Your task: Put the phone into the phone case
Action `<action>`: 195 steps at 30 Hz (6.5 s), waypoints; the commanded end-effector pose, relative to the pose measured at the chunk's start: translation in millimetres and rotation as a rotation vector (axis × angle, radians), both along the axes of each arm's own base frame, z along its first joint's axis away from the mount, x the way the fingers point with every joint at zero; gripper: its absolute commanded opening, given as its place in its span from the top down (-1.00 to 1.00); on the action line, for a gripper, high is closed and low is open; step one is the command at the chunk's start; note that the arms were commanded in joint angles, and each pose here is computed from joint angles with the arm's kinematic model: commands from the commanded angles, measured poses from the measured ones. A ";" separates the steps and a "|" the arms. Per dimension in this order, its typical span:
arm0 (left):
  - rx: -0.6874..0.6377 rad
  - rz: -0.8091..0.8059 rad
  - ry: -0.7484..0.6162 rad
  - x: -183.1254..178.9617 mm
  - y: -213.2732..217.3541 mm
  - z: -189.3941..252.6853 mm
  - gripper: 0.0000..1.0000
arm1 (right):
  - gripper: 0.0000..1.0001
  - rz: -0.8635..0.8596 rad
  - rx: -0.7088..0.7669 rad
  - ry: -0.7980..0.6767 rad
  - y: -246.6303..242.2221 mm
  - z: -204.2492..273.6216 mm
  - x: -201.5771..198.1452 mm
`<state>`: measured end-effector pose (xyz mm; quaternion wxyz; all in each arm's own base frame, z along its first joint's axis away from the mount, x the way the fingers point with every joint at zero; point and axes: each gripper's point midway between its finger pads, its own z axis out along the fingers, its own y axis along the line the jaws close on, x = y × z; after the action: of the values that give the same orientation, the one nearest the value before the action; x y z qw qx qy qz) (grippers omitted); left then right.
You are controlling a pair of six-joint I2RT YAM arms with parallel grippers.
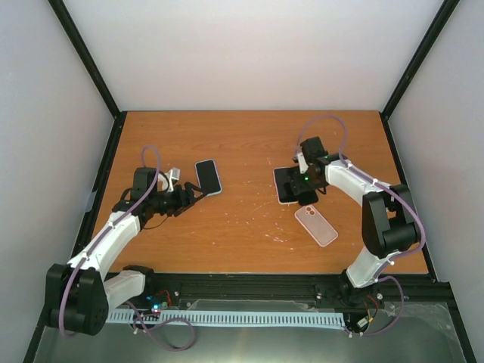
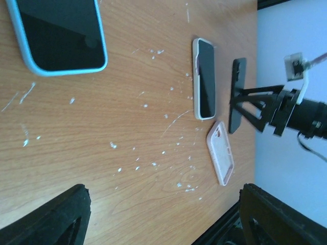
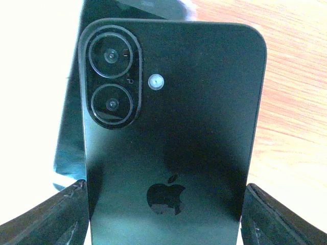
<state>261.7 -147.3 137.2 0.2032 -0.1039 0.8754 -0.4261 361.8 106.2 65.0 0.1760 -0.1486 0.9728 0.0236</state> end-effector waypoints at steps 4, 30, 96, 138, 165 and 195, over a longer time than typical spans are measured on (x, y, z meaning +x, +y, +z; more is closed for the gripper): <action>-0.054 -0.068 -0.111 30.6 -12.5 42.8 -0.55 | -0.09 0.288 0.202 -0.083 97.9 34.3 -31.4; -0.264 -0.357 0.042 3.1 -48.3 5.7 0.16 | 0.03 0.839 0.399 -0.191 277.6 74.9 -146.4; -0.198 0.157 0.261 -29.5 -3.3 32.0 0.99 | 0.94 0.149 0.024 0.235 50.6 -28.3 -98.7; -0.348 0.337 0.583 -56.6 -3.1 -3.5 0.99 | -0.20 1.207 0.159 -0.640 259.1 95.6 -226.7; -0.404 0.311 0.528 -57.7 -6.3 9.6 0.02 | 0.94 1.089 0.051 -0.717 271.2 92.9 -204.7; -0.175 0.101 0.056 -26.7 -10.3 19.6 -0.79 | 0.94 0.395 0.477 0.058 134.5 60.6 -134.1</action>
<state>225.9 -149.2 136.7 0.1483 -0.2335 0.8321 -0.4808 228.0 233.2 125.2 0.2021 -0.3108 0.8957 0.2455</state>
